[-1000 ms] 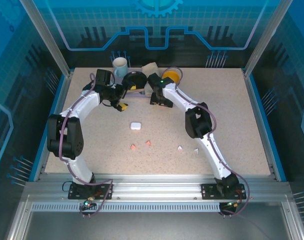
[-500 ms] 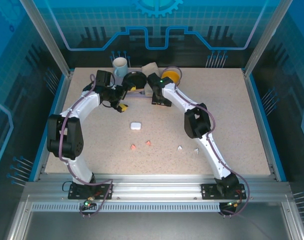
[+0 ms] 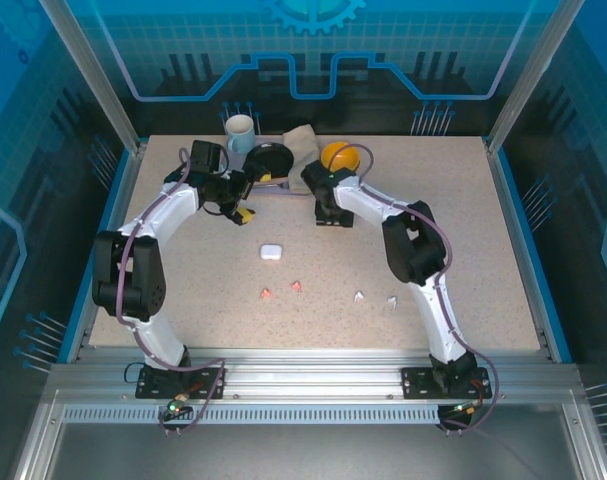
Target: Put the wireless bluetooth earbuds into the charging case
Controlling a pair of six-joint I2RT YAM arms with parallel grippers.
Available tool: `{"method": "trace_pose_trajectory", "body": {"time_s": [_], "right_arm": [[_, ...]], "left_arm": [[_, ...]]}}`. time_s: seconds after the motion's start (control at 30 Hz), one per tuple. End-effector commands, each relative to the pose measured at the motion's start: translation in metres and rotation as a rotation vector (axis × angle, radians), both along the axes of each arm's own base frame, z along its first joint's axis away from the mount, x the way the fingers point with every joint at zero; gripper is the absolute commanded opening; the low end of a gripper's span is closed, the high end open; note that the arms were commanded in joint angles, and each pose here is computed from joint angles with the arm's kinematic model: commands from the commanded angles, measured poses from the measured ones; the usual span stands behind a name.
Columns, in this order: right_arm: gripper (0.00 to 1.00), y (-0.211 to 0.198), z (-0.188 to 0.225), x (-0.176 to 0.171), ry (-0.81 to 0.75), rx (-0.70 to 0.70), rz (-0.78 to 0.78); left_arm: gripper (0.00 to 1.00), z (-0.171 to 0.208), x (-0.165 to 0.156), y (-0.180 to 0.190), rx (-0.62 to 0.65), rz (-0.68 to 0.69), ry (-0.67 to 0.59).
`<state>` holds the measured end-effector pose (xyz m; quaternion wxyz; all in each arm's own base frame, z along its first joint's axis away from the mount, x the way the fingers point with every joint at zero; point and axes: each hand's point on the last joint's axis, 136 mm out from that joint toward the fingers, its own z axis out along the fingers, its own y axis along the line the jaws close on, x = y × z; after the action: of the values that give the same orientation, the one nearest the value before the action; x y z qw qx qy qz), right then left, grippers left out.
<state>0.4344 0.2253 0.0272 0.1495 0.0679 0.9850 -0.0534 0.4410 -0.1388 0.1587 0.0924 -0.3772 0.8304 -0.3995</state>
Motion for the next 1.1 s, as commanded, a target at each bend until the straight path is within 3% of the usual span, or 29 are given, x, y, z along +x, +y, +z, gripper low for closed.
{"method": "trace_pose_trajectory", "body": {"time_s": [0.0, 0.2, 0.37, 0.63, 0.83, 1.07], "right_arm": [[0.48, 0.009, -0.001, -0.036, 0.034, 0.007, 0.036], [0.55, 0.007, -0.012, -0.072, 0.082, 0.073, -0.018], [0.67, 0.006, -0.017, -0.069, 0.093, 0.075, -0.048], [0.75, -0.007, 0.018, -0.03, -0.02, 0.072, -0.016], [0.79, -0.034, 0.042, 0.001, -0.048, 0.143, -0.11], [0.85, -0.027, 0.045, 0.042, -0.078, 0.118, 0.088]], "left_arm": [[0.99, 0.014, -0.008, 0.003, 0.008, -0.015, -0.026], [0.99, 0.015, -0.009, 0.002, 0.01, -0.016, -0.028], [0.99, 0.016, -0.009, 0.002, 0.009, -0.018, -0.028], [0.99, 0.019, -0.008, 0.002, 0.009, -0.023, -0.037], [0.99, 0.02, -0.005, 0.001, 0.007, -0.023, -0.044], [0.99, 0.019, -0.004, -0.001, 0.0, -0.029, -0.039]]}}
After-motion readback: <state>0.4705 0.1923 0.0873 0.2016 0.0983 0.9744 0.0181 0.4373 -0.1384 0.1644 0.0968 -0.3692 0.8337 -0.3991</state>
